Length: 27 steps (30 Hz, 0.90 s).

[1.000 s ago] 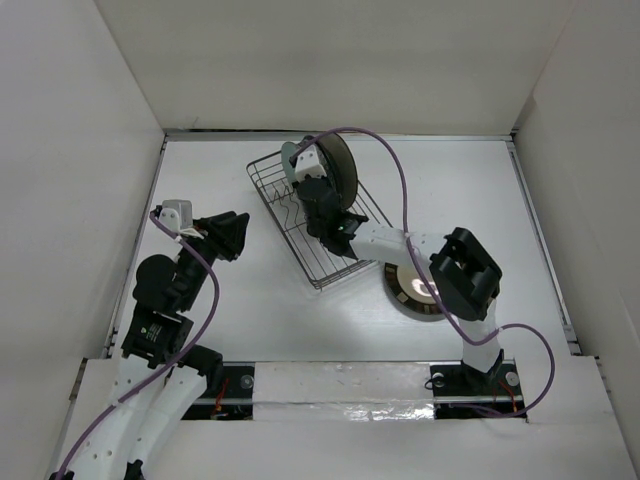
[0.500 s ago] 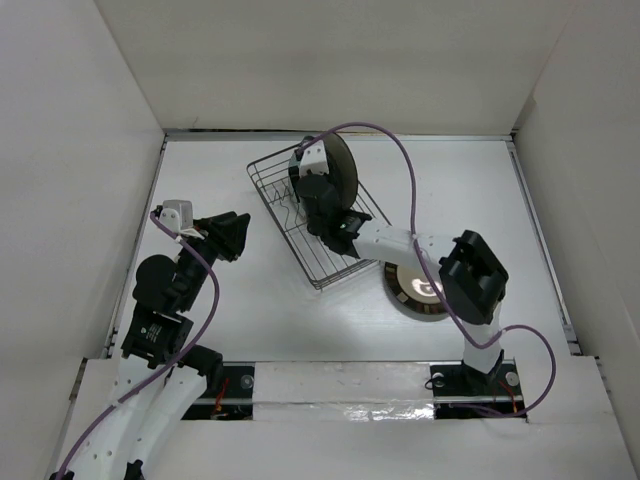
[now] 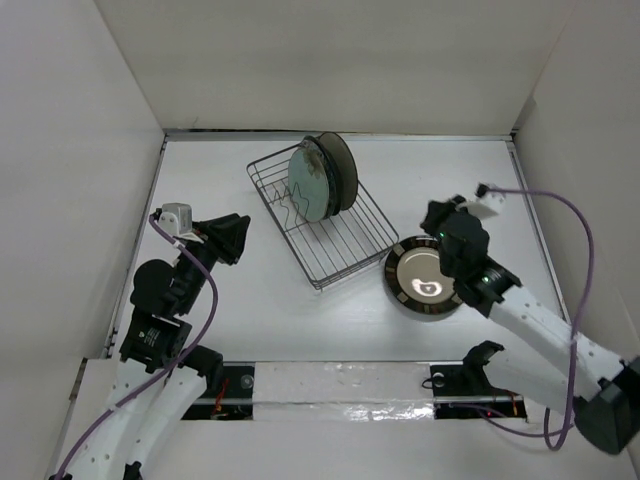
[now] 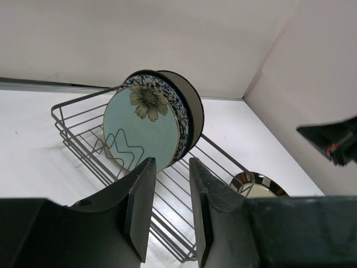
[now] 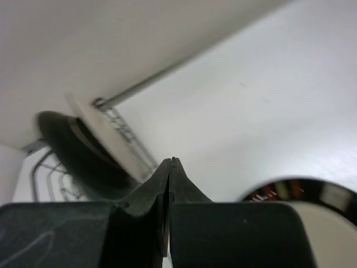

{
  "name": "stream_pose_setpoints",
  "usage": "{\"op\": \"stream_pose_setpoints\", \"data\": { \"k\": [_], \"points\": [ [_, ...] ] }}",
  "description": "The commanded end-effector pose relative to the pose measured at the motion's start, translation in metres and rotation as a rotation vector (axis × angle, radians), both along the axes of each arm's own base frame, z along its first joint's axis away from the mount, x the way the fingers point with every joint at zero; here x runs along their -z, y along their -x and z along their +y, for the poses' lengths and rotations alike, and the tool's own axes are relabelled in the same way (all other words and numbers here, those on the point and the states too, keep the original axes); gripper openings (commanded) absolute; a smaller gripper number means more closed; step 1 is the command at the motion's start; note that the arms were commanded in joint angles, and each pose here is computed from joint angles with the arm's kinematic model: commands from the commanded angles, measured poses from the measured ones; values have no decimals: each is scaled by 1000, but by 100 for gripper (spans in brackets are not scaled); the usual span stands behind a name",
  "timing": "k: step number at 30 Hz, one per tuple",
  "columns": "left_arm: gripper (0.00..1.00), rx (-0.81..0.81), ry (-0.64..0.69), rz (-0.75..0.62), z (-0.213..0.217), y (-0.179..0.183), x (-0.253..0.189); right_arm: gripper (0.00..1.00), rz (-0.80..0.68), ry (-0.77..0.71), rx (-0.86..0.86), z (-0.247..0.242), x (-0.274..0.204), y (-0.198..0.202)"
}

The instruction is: Load the plates into the dish rack

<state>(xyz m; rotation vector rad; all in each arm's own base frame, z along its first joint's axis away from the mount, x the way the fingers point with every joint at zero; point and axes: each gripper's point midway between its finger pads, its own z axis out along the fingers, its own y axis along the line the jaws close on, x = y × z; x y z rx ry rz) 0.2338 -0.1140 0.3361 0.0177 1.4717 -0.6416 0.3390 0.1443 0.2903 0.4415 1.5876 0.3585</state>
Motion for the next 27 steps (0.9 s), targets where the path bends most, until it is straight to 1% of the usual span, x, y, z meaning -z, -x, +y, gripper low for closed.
{"op": "stream_pose_setpoints", "data": {
  "k": [1,2,3,4,5,6,8,9,10,12,13,14,16,17,18,20,21,23,24,27],
  "points": [
    [27,27,15,-46,-4,5,-9,0,257,-172,130,-57,101,41],
    [27,22,17,-50,-3,5,-11,0,304,-176,147,-68,125,53],
    [27,15,17,-47,-2,4,-11,0,301,-241,150,-78,126,58],
    [27,13,16,-42,-2,3,-10,0,317,-260,141,-81,133,62],
    [27,16,14,-40,-3,3,-9,0,327,-275,128,-82,138,64],
    [27,19,16,-42,-3,3,-9,0,365,-284,77,-76,150,67],
    [28,19,19,-48,-2,5,-10,3,416,-287,80,-80,167,62],
    [28,13,22,-55,-1,6,-13,3,449,-281,49,-75,173,61],
    [28,9,22,-53,0,6,-12,5,492,-266,53,-77,186,56],
    [29,4,23,-51,1,6,-12,7,547,-233,35,-76,199,51],
    [29,9,23,-50,0,6,-11,10,548,-225,28,-76,197,44],
    [29,17,25,-54,-1,7,-12,10,589,-209,34,-77,209,38],
    [29,20,25,-60,-1,9,-13,11,590,-181,27,-79,208,23],
    [29,17,26,-58,-1,9,-13,11,621,-176,39,-85,214,15],
    [29,15,26,-60,0,9,-14,11,657,-170,40,-87,224,16],
    [29,17,27,-59,-1,9,-14,11,662,-160,49,-90,223,3],
    [30,18,25,-60,-1,9,-14,11,696,-160,74,-99,234,1],
    [30,14,27,-58,0,9,-14,11,702,-166,75,-104,237,-8],
    [30,14,27,-58,0,9,-14,10,736,-159,86,-108,249,-9],
    [30,8,20,-53,0,8,-12,9,753,-189,101,-123,257,-20]
  ]
}}
